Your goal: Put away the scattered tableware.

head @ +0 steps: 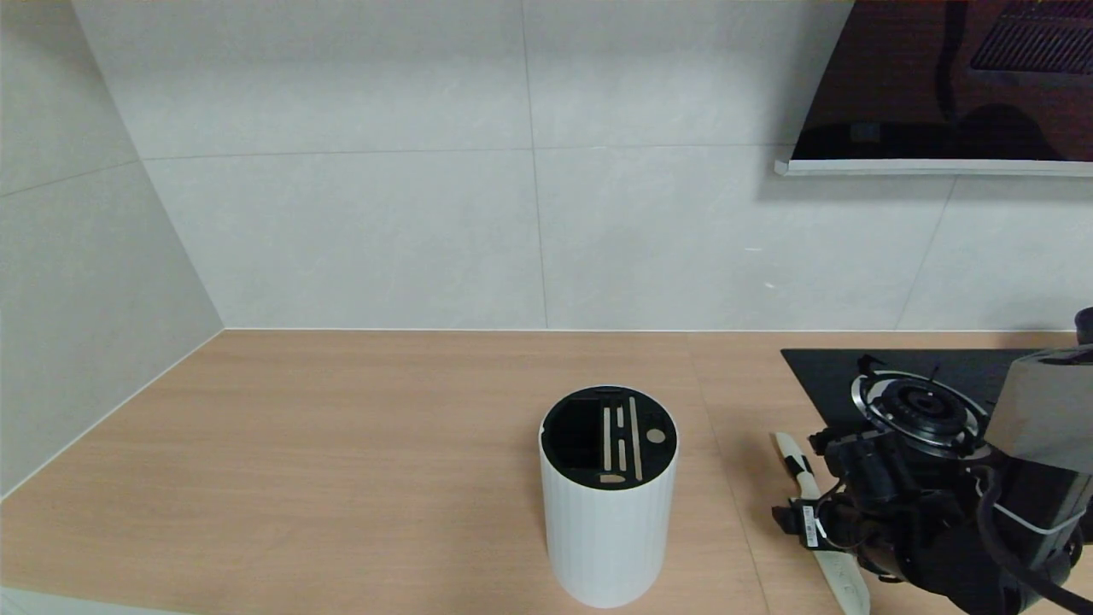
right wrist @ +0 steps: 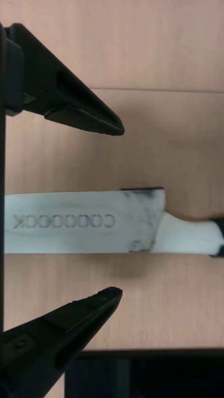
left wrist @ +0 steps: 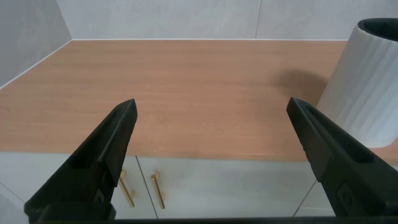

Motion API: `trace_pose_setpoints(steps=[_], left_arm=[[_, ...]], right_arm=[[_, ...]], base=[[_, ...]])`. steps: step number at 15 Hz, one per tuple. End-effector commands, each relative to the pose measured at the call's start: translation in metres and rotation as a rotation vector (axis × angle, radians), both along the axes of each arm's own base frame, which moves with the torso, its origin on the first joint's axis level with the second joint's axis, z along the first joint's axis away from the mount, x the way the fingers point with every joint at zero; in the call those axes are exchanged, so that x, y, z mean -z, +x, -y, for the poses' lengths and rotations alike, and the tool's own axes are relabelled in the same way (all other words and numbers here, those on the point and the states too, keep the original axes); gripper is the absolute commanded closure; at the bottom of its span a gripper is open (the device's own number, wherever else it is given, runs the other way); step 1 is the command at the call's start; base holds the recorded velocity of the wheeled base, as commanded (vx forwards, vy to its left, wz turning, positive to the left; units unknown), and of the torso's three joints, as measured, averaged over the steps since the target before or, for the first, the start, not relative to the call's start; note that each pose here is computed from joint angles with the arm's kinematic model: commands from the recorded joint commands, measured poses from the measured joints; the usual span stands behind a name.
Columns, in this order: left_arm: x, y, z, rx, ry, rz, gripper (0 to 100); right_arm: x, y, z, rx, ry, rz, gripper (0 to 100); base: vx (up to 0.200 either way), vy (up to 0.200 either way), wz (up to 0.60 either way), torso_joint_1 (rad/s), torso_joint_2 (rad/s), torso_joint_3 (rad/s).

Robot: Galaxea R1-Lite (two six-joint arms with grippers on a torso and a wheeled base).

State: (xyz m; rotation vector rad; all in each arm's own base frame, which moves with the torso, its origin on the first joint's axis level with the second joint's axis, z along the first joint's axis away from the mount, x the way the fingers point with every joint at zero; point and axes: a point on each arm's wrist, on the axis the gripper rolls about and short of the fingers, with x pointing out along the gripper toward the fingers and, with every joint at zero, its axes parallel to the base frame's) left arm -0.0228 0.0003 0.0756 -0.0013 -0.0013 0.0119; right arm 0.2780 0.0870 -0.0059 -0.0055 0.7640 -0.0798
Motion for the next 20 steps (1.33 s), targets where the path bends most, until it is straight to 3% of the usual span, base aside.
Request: trace_pose_setpoints(steps=[1,20], left_arm=[[0.0,0.0,0.0,0.0,0.0,-0.001,0],[0.0,0.0,0.0,0.0,0.001,-0.001,0]], right_arm=[[0.006,0.004,-0.003,0.014,-0.012,-0.002,0],[0.018,0.009,-0.006,0.046,-0.036,-0.014,0]], base=[[0.0,0.0,0.0,0.0,0.0,0.0],[0.0,0.0,0.0,0.0,0.0,0.0]])
